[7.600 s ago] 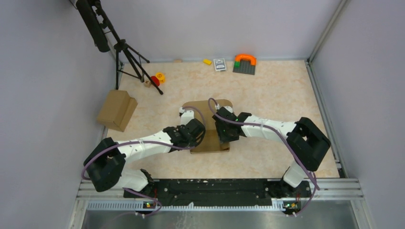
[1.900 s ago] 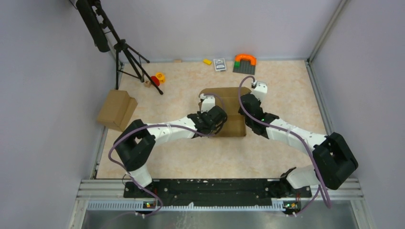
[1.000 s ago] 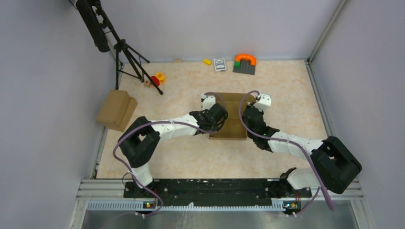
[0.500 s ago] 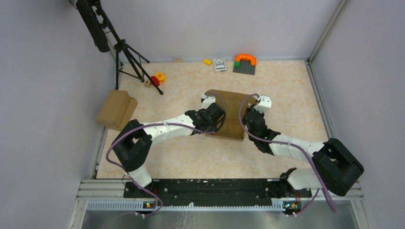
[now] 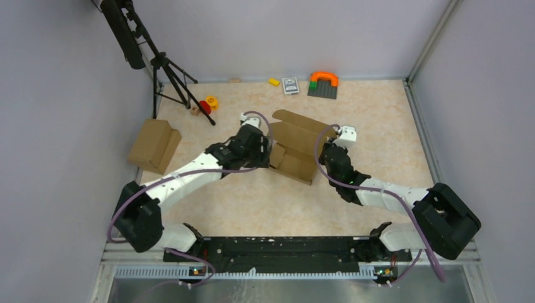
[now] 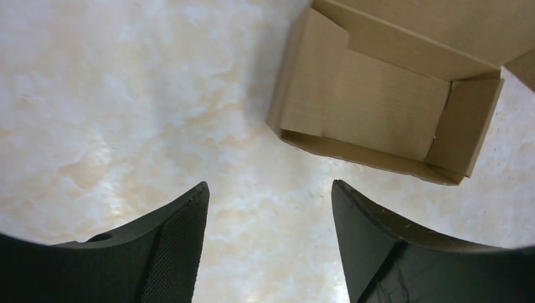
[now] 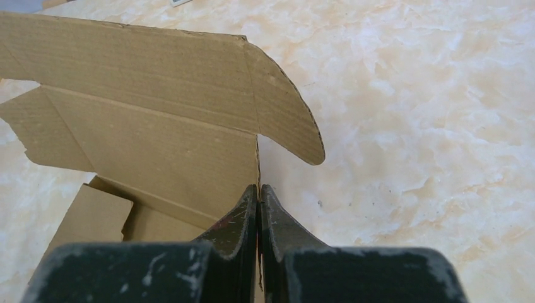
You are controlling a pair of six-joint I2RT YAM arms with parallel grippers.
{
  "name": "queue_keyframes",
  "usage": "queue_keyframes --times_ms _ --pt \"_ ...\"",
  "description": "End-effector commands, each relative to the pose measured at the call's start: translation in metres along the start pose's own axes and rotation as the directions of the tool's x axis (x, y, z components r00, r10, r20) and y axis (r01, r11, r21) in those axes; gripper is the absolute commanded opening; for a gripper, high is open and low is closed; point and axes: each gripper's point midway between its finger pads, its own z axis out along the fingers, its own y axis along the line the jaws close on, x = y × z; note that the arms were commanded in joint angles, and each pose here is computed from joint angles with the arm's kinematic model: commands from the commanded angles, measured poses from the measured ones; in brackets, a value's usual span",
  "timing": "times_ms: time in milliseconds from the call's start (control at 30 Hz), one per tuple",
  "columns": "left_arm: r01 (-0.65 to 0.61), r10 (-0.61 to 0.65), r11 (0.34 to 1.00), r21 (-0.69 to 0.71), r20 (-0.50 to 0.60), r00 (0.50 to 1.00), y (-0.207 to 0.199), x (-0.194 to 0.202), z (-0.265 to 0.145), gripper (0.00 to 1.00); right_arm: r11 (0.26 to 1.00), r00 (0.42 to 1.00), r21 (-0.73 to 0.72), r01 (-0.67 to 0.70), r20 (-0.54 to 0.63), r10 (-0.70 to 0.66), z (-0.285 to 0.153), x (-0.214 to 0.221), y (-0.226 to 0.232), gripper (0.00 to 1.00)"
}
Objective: Fold the paper box
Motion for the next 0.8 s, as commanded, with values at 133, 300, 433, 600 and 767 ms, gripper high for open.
queue_keyframes --times_ms 133,300,433,600,767 --pt "-0.071 0.025 0.982 0.178 0.245 0.969 0.026 -0.072 -0.018 0.85 0.997 0.999 -0.072 -0.015 0.036 0.018 -0.004 -0.016 0.018 0.00" --pt "-0.139 0.046 0.940 0.313 0.286 0.957 0.010 -0.103 0.007 0.89 0.997 0.999 -0.082 -0.007 0.035 0.010 -0.005 -0.017 0.020 0.00" --pt "-0.177 0.100 0.943 0.282 0.266 0.959 0.008 -0.126 0.033 0.86 0.995 0.999 -0.098 0.001 0.033 0.002 -0.006 -0.018 0.023 0.00" --pt "-0.200 0.140 0.947 0.250 0.239 0.961 0.008 -0.143 0.057 0.84 0.994 1.000 -0.107 0.008 0.021 -0.006 -0.005 -0.016 0.025 0.00" --pt "-0.218 0.151 0.940 0.263 0.254 0.955 0.004 -0.151 0.071 0.80 0.993 1.000 -0.116 0.009 0.017 -0.007 -0.005 -0.016 0.027 0.00"
